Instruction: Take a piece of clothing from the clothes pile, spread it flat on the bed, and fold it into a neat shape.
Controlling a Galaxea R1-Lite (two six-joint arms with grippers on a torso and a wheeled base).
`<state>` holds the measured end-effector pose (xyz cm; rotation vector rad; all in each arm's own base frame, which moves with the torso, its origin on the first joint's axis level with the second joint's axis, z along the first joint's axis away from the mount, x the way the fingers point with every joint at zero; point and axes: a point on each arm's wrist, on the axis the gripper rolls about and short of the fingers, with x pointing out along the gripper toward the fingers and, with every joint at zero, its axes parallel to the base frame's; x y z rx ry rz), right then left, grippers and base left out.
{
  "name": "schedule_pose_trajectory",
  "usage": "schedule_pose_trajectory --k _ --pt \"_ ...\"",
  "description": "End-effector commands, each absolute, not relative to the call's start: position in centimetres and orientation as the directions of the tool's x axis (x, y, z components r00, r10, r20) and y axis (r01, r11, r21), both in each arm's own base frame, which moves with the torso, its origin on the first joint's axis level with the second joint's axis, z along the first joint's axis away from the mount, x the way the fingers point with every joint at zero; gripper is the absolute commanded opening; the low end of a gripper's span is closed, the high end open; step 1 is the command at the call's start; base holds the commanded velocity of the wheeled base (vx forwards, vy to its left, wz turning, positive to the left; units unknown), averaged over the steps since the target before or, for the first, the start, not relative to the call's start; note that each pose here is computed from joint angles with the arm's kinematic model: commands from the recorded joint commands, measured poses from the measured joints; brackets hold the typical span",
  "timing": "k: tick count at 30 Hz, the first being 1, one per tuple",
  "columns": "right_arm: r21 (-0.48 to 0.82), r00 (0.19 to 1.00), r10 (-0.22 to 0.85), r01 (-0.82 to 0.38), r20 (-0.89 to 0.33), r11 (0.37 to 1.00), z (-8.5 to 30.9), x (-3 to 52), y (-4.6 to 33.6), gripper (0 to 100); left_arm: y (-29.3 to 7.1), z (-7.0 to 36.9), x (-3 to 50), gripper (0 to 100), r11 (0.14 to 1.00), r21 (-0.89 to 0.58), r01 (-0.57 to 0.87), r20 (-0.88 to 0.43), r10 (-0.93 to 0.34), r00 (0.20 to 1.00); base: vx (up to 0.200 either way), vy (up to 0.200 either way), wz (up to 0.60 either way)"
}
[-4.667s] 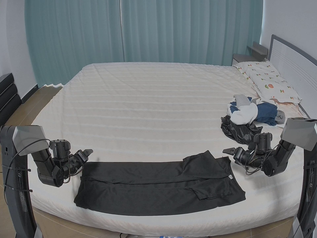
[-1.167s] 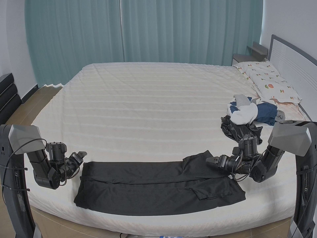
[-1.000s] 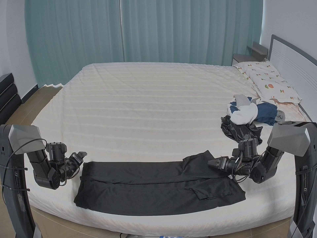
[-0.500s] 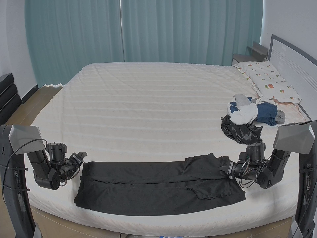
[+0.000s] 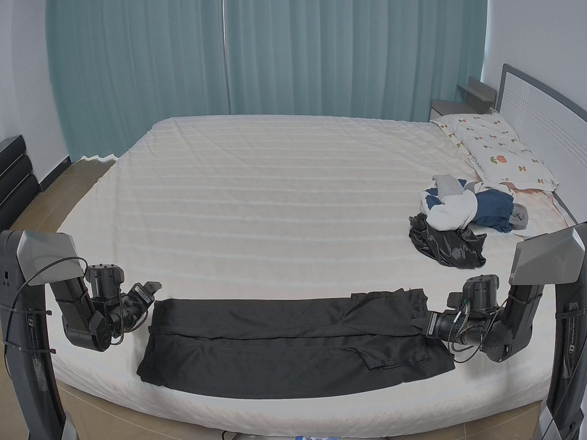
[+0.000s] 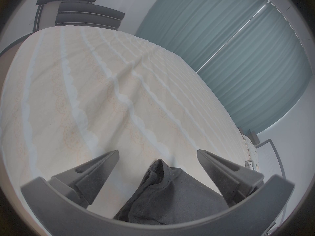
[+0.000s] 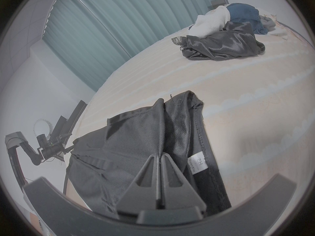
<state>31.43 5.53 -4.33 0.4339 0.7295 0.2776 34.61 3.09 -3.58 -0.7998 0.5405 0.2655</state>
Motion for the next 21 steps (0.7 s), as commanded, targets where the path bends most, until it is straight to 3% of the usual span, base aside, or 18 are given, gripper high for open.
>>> schedule_pose_trajectory --k 1,5,6,21 --pt "0.473 0.708 0.389 -0.089 -0.589 0.877 -4.5 31.1 5.5 0 3.1 -3.6 34.6 100 0.674 -0.607 -0.421 -0.551 0.025 0.834 0.000 0.000 0.00" --pt "0.471 0.703 0.391 -0.090 -0.594 0.877 -4.5 30.9 5.5 0 3.1 -3.5 34.5 100 0.673 -0.607 -0.423 -0.552 0.026 0.833 0.000 0.000 0.00" --pt "0.468 0.700 0.390 -0.090 -0.599 0.879 -4.6 30.7 5.6 100 3.1 -3.5 34.6 100 0.673 -0.608 -0.421 -0.550 0.026 0.835 0.000 0.000 0.00" --pt "0.479 0.756 0.359 -0.069 -0.547 0.875 -1.0 29.5 5.2 100 1.6 -0.1 32.3 100 0.690 -0.622 -0.371 -0.540 -0.033 0.841 0.000 0.000 0.00"
